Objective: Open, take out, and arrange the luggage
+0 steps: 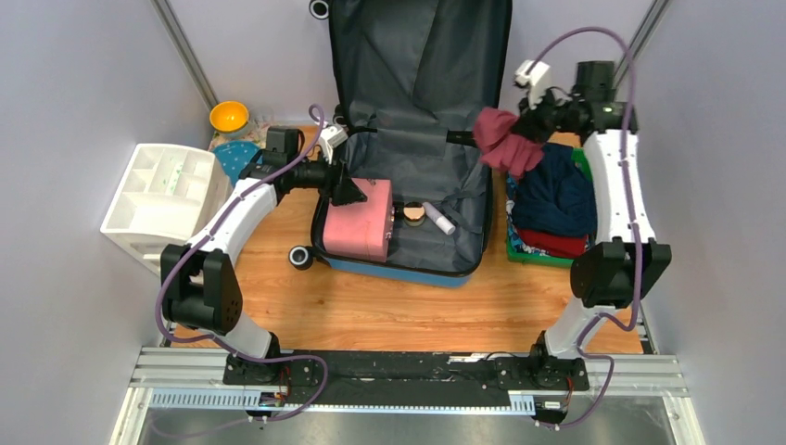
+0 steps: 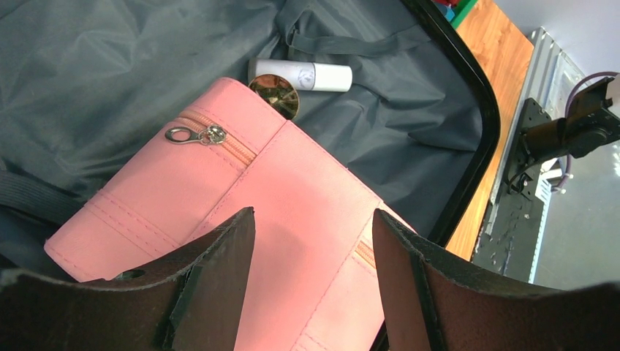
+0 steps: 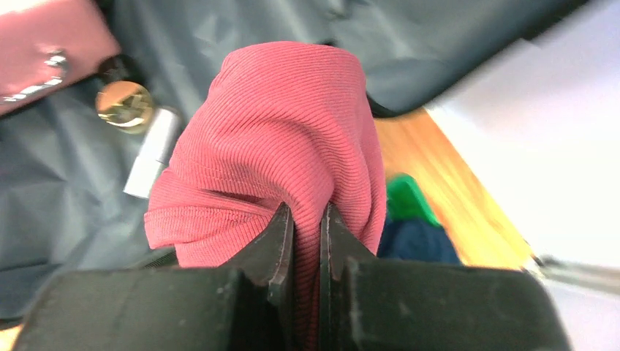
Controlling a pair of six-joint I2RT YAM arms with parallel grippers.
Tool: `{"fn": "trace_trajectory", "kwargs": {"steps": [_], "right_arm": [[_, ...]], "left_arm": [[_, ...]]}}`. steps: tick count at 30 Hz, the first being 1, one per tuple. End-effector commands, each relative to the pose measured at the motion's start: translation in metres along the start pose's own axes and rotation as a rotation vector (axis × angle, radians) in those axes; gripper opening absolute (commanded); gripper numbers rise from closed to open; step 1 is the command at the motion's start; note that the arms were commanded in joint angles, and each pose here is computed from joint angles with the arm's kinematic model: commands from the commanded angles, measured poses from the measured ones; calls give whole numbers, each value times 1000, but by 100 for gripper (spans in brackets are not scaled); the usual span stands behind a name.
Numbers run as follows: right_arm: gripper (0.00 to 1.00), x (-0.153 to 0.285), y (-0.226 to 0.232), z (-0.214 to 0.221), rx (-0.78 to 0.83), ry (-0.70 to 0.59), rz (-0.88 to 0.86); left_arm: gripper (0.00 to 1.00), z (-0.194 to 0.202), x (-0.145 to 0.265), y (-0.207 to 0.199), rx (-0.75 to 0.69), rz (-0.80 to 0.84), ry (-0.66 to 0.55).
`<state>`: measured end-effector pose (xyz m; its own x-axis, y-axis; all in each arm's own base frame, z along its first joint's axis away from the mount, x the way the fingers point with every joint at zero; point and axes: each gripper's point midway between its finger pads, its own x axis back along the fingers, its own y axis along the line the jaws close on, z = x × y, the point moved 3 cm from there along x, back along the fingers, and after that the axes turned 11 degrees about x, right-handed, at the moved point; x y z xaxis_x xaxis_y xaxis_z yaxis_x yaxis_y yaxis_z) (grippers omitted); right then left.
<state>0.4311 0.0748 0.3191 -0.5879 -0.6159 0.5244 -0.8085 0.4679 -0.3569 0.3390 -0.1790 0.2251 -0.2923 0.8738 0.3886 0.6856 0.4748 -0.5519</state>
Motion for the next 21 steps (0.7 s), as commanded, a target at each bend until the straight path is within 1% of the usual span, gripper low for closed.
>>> {"fn": "trace_trajectory", "kwargs": {"steps": [1,2,3,5,6,7,9,10,11,12,13,14,15,16,17,19,20,21], "right_arm": [[0,85,-42,-13,90,-25,194],[0,96,-50,-10,104,-15,226],[0,112,-64,3,115,6,277],[0,126,-78,17,135,25,317],[0,137,-85,32,141,55,337],[0,140,-91,41,204,87,340],[0,140,-96,66,217,129,318],[0,134,-97,77,287,155,280],[0,131,-94,85,311,174,246],[0,123,-79,99,287,191,175],[0,118,-70,106,295,189,129],[0,115,-61,112,347,192,78],[0,106,-35,127,310,190,-24],[0,106,-23,129,316,186,-57],[0,102,-14,135,359,187,-96],[8,95,21,160,324,223,-196],[16,93,34,169,329,234,-232],[42,91,42,177,339,252,-259]], "left_arm": [[68,-11,7,-12,-27,37,-48],[68,-12,6,-12,-28,43,-50],[68,-12,5,-11,-24,45,-51],[68,-13,4,-11,-16,47,-53],[68,-14,4,-11,-15,48,-52],[68,-14,4,-10,-12,48,-51],[68,-13,3,-10,-5,51,-49],[68,-13,2,-9,-2,51,-48],[68,-14,1,-8,3,53,-46],[68,-14,1,-8,5,54,-45],[68,-15,1,-8,5,52,-42],[68,-16,1,-7,7,54,-42],[68,-17,1,-7,5,54,-42],[68,-17,1,-7,5,52,-42],[68,-16,1,-7,5,51,-42],[68,-15,1,-8,8,51,-41],[68,-14,1,-7,10,49,-39],[68,-15,1,-7,5,51,-41]]}}
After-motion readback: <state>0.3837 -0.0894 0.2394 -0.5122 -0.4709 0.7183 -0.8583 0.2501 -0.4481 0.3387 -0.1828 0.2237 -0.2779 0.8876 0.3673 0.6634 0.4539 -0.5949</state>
